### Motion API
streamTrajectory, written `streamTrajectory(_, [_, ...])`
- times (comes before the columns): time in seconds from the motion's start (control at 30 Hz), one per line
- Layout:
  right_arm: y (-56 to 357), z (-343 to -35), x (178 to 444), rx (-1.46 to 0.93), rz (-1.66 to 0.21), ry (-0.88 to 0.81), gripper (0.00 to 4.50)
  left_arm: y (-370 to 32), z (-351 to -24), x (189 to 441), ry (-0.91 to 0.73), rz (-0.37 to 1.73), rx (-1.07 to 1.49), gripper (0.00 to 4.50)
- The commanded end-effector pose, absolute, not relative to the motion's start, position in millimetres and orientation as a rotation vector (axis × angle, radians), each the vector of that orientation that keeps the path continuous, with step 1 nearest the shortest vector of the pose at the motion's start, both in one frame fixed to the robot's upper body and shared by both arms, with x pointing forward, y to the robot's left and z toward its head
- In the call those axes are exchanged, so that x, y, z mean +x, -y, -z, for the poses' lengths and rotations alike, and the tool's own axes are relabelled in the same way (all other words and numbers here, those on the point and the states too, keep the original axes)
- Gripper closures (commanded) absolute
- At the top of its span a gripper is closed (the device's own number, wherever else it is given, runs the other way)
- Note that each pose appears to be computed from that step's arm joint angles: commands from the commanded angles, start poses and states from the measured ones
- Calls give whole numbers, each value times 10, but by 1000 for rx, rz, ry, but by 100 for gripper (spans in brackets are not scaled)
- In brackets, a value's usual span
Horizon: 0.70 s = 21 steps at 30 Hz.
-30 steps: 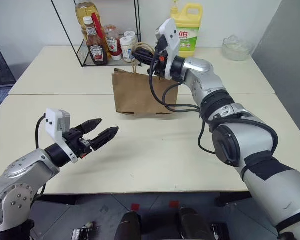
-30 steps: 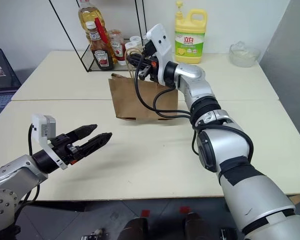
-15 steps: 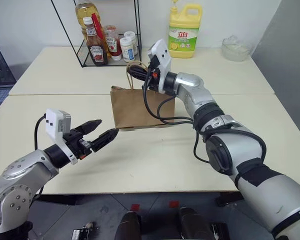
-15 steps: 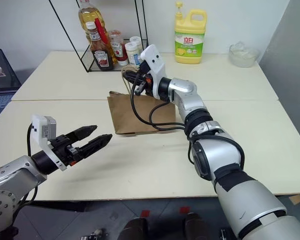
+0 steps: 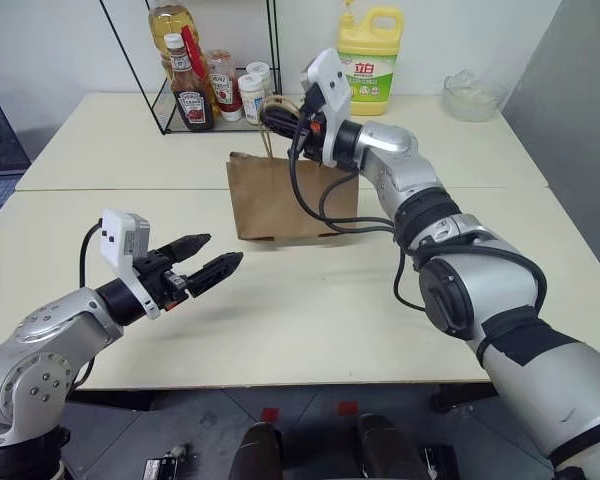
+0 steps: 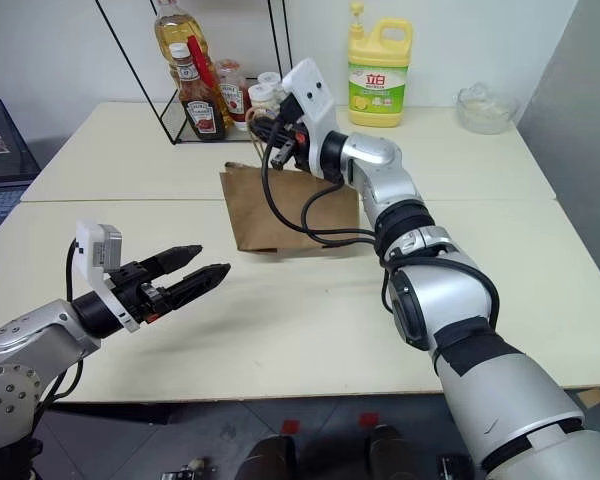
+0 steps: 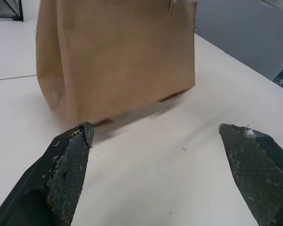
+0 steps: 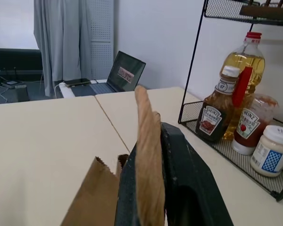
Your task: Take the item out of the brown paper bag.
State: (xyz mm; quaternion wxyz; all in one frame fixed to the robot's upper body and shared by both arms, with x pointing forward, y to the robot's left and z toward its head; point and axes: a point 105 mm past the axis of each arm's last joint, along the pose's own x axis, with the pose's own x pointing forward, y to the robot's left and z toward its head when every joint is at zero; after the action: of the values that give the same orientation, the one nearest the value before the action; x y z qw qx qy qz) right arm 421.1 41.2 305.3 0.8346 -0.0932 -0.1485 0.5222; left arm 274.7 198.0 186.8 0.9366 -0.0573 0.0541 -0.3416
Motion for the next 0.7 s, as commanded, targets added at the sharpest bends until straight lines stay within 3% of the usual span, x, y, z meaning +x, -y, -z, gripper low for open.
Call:
streamTrajectory(0.03, [-443,-3370,4142,-219,-1096,427,448,-1956,-1965,2748,-69,713,-88,0])
streamTrajectory(0.13, [-471,-3322,4142,-226,-1098,420,448,-1946,-1967,2743,-69,716,-89,0])
streamTrajectory(0.43, [-558,-2722,4099,-250,-1207,292,448,-1937,-1935,2680,-89,725,-94,0])
streamTrajectory(0.7, [-524,-2598,4080,-242,-1242,260,448,-1909,-1924,2715,-98,747,-92,0])
